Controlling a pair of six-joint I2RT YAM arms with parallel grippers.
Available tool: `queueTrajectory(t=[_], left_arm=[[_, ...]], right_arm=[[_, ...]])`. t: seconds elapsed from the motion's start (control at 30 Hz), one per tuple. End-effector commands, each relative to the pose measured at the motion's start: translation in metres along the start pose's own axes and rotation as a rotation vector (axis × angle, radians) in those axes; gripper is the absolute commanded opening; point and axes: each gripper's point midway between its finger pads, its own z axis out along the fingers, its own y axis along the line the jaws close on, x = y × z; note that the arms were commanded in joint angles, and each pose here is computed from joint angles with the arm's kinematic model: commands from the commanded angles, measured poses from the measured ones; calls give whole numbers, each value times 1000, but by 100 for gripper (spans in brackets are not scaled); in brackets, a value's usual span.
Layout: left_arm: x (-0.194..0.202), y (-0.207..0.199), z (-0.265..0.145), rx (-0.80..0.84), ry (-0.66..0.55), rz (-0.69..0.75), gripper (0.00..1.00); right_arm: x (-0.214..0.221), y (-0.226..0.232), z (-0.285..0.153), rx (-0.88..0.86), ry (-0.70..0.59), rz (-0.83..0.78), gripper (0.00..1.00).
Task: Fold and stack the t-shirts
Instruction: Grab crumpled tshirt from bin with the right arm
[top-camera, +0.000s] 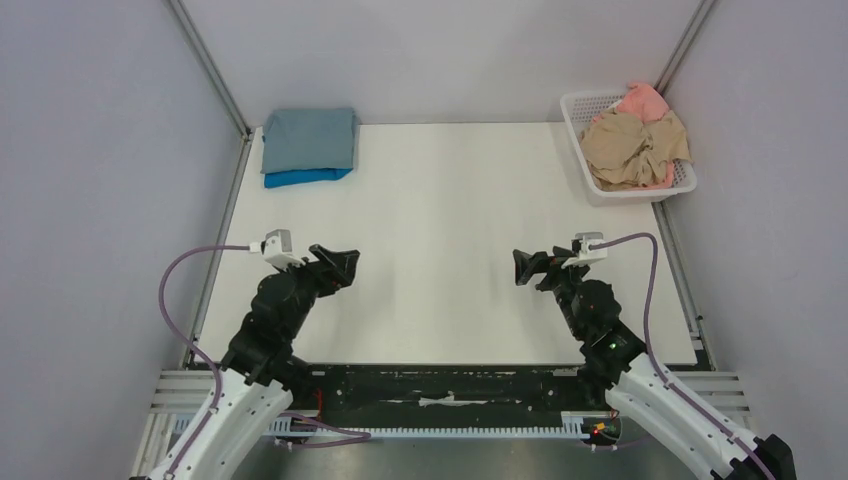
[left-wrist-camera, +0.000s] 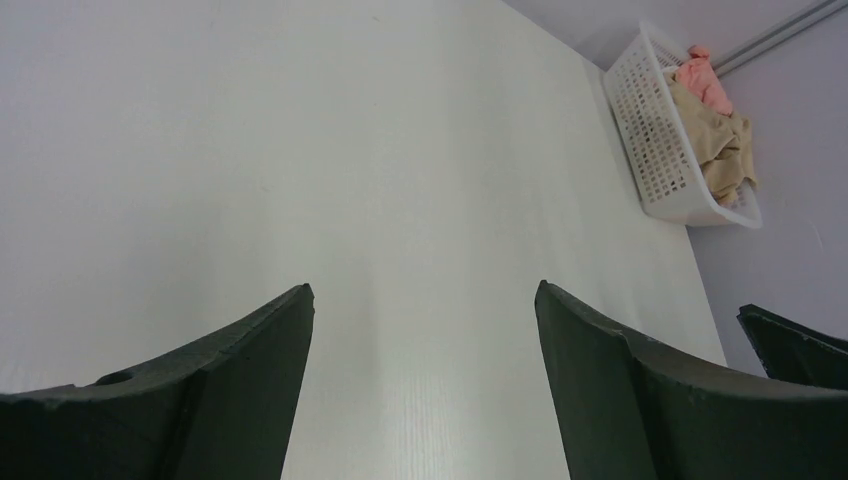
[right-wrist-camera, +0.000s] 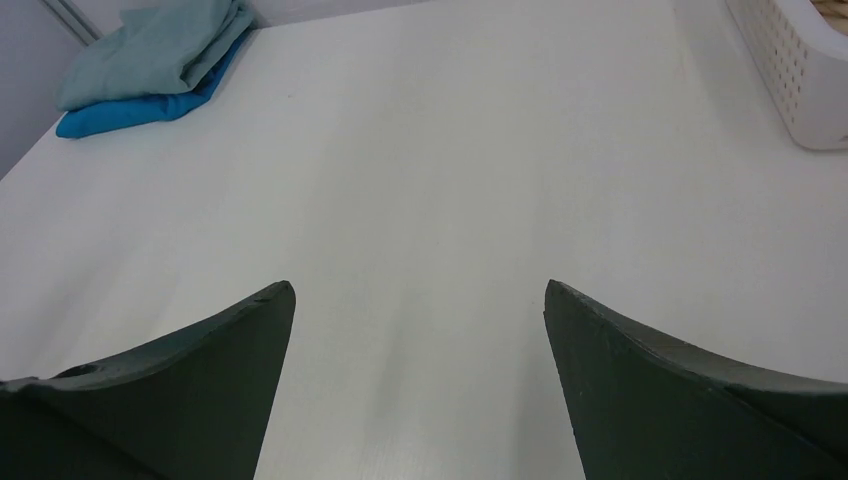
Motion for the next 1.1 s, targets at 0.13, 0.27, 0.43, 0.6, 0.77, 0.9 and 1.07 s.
queueTrajectory(t=[0.13,0.27,0.43,0.6,0.77,0.9,1.07], left_arm=[[-17,-33,12,120,-39,-18,87],[-16,-34,17,128,-45,-10,87],[-16,-25,20,79,-39,36,87],[-17,-9,22,8,-64,56,87],[-12,-2,26,-15,-66,53,87],[-9,3,33,-38,-64,54,87],[-4,12,43,-92,-48,47,87]], right_arm=[[-56,22,9,-70,-182,59,98],[-78,25,31,3,-186,55,98],[-106,26,88,129,-70,53,98],[-117,-23,155,242,13,7,98],[-138,-113,180,465,53,-51,98],[-149,-182,193,596,62,-64,98],[-140,-273,205,751,147,-82,99]])
